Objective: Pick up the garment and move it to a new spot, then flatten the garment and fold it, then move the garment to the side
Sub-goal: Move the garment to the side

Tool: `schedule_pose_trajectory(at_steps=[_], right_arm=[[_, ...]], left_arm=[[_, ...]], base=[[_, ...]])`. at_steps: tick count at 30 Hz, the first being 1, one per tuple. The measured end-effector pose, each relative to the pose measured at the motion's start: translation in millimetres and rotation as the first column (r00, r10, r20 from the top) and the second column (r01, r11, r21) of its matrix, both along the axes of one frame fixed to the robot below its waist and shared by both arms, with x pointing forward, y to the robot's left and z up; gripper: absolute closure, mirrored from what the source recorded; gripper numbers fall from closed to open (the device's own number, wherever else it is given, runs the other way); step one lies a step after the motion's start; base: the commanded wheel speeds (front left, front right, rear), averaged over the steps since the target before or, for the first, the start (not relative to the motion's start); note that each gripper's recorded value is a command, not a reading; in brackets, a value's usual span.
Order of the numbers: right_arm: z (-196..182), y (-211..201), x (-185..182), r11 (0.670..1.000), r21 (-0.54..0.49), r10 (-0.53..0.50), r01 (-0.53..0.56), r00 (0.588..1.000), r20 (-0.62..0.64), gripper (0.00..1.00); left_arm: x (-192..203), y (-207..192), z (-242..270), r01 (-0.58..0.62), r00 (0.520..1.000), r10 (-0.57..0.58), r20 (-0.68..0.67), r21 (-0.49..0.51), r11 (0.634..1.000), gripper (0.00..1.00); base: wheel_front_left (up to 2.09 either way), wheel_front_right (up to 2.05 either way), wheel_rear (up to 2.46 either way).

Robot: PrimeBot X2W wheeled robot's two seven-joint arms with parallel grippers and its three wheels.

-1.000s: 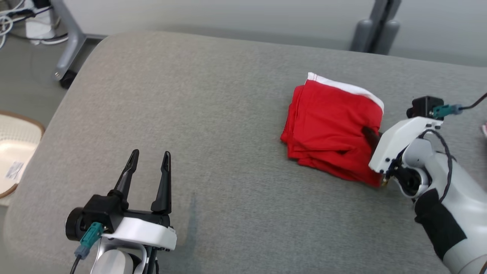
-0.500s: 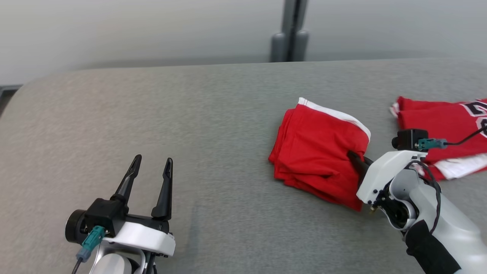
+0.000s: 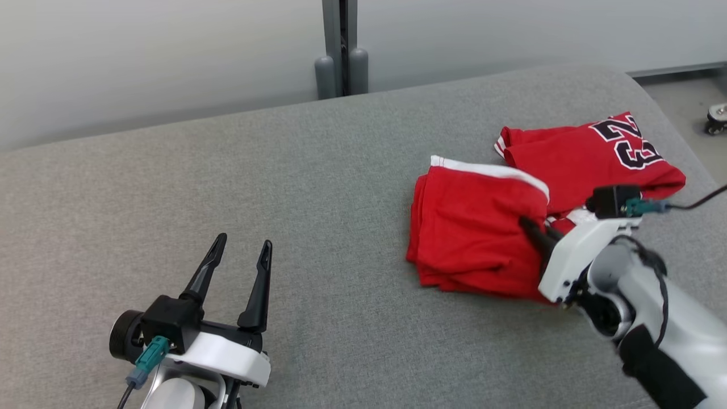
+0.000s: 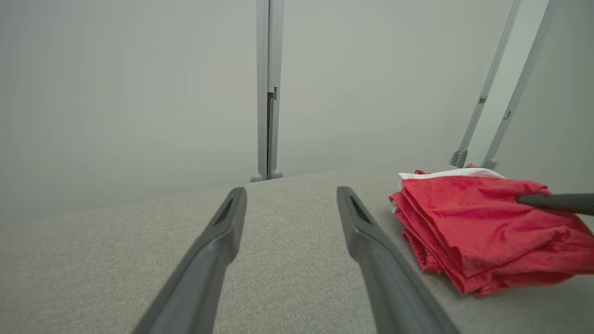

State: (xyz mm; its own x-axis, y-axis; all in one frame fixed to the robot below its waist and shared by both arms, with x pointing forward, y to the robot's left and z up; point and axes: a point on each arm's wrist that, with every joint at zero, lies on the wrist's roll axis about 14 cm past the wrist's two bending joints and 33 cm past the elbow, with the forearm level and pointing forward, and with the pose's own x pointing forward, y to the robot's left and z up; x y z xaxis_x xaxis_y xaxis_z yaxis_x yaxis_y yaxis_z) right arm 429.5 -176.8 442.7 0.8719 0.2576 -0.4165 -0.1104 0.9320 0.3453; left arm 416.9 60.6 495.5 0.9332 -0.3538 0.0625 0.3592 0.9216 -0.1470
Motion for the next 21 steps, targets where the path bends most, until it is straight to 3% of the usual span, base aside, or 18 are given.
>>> schedule_pose_trajectory(at_steps=[6,14,18,21], right_arm=[[14,-29,24,0.987,-0.153,0.042,-0.040,0.999,0.010,1.00],[26,-71,58,0.940,-0.334,0.064,-0.067,0.998,-0.020,1.00],[20,-91,71,0.903,-0.421,0.057,-0.084,0.996,-0.074,1.00],[20,-118,82,0.854,-0.515,0.026,-0.078,0.994,-0.108,1.00]], left_arm=[[9,-5,-11,0.022,1.000,-0.022,-0.019,0.014,1.000,0.00],[19,0,-27,0.016,0.998,-0.015,-0.054,0.024,1.000,0.00],[24,7,-34,0.000,0.998,0.002,-0.067,0.031,1.000,0.00],[26,13,-40,-0.014,0.997,0.017,-0.082,0.036,0.999,0.00]], base=[[0.00,0.00,0.00],[0.00,0.00,0.00],[0.00,0.00,0.00],[0.00,0.00,0.00]])
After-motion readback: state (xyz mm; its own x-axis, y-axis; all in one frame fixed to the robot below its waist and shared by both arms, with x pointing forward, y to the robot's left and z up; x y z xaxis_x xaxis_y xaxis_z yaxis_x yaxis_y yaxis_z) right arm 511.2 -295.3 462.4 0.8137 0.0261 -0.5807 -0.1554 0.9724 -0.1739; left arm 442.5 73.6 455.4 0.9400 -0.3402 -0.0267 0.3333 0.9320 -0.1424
